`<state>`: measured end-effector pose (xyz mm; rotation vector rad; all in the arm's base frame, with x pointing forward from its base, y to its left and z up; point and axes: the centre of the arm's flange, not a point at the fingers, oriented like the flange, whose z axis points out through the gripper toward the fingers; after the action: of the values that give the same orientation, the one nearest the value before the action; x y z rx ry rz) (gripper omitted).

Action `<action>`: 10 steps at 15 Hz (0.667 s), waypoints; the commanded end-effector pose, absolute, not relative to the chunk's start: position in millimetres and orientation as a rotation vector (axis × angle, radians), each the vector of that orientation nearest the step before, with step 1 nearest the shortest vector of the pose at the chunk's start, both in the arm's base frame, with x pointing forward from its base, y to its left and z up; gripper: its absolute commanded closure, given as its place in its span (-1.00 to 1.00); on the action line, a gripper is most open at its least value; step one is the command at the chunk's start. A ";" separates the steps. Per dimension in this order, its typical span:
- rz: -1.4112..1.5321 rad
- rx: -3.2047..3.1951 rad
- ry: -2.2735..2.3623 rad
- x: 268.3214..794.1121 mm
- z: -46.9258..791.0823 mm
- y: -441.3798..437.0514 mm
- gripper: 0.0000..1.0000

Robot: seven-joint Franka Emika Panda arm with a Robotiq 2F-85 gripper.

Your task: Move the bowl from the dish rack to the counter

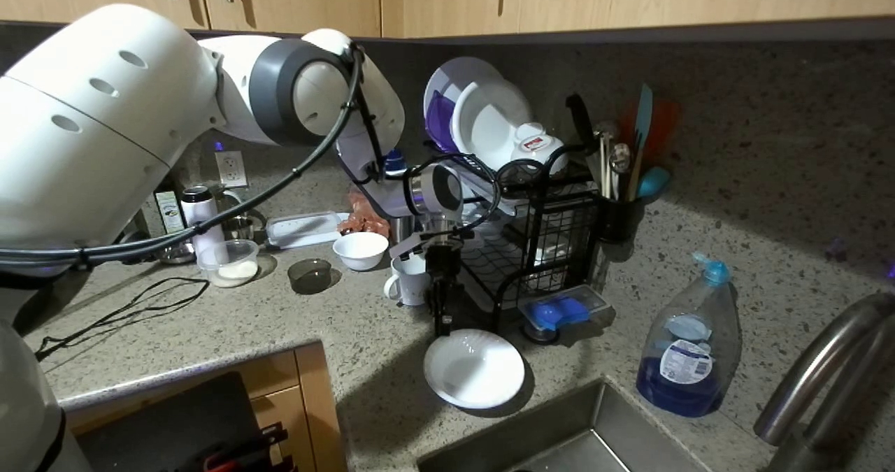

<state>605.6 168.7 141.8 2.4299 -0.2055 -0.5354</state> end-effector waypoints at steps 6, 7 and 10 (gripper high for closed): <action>-0.477 2.489 -0.212 618.3 162.6 178.1 0.35; -0.469 2.503 -0.212 618.6 166.8 179.6 0.31; -0.456 2.553 -0.189 613.5 177.7 186.6 -0.10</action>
<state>616.8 181.3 152.4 2.4825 -0.2074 -0.4830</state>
